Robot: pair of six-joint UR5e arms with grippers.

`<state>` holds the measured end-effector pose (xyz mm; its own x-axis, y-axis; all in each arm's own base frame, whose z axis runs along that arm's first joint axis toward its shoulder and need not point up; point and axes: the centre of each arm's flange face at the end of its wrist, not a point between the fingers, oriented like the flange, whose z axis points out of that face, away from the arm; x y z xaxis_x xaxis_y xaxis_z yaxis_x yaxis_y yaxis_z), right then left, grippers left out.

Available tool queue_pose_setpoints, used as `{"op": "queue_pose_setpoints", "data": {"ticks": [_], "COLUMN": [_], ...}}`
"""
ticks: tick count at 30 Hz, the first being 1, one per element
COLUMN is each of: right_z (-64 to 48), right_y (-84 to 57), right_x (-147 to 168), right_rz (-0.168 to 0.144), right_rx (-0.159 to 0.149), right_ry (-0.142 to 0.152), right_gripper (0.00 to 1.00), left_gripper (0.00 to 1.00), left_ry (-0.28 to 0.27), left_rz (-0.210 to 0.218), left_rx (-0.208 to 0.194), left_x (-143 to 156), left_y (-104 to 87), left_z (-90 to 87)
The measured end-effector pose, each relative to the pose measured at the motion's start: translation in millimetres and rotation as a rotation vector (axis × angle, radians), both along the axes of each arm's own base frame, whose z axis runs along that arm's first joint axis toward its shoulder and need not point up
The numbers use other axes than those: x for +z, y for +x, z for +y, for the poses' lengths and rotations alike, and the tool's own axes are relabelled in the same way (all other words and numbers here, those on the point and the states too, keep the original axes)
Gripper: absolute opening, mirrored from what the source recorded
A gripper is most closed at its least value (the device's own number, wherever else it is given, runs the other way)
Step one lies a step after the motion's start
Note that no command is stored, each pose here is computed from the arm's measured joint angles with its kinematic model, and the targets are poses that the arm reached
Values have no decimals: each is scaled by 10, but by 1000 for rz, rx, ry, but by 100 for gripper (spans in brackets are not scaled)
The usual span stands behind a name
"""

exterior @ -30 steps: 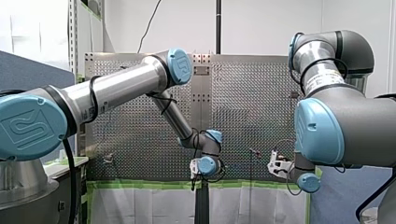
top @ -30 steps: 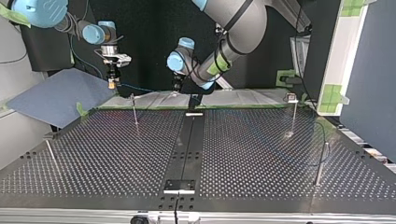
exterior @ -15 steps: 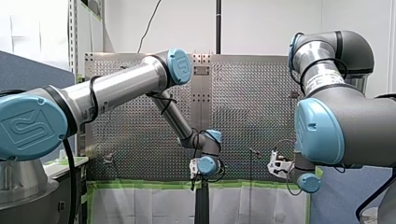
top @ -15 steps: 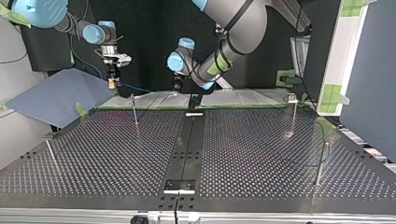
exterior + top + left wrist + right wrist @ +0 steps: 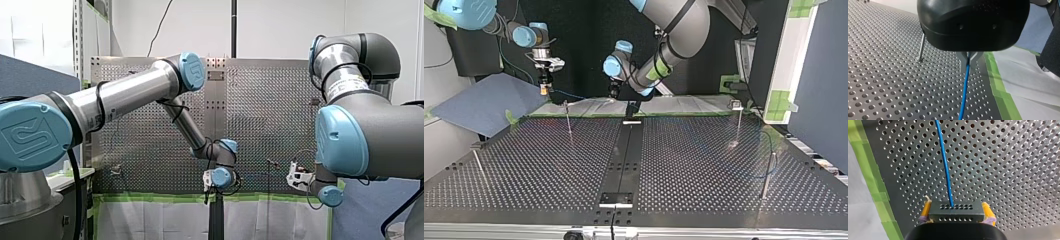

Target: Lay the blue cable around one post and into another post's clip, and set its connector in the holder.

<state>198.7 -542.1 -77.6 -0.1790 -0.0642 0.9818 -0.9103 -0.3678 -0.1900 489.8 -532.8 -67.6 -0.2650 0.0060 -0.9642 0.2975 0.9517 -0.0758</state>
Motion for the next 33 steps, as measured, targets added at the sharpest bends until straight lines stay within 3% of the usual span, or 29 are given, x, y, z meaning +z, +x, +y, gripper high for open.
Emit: {"op": "queue_pose_setpoints", "data": {"ticks": [15,33], "right_z": [2,-21], "right_y": [-18,-128], "right_x": [-10,-24], "right_rz": [3,7], "right_rx": [-3,-50], "right_ry": [7,19], "right_gripper": [0,0], "left_gripper": [0,0], "left_ry": [2,-1], "left_rz": [-4,-16], "left_rx": [0,-39], "left_x": [8,44], "left_y": [-53,-322], "left_z": [-46,-319]}}
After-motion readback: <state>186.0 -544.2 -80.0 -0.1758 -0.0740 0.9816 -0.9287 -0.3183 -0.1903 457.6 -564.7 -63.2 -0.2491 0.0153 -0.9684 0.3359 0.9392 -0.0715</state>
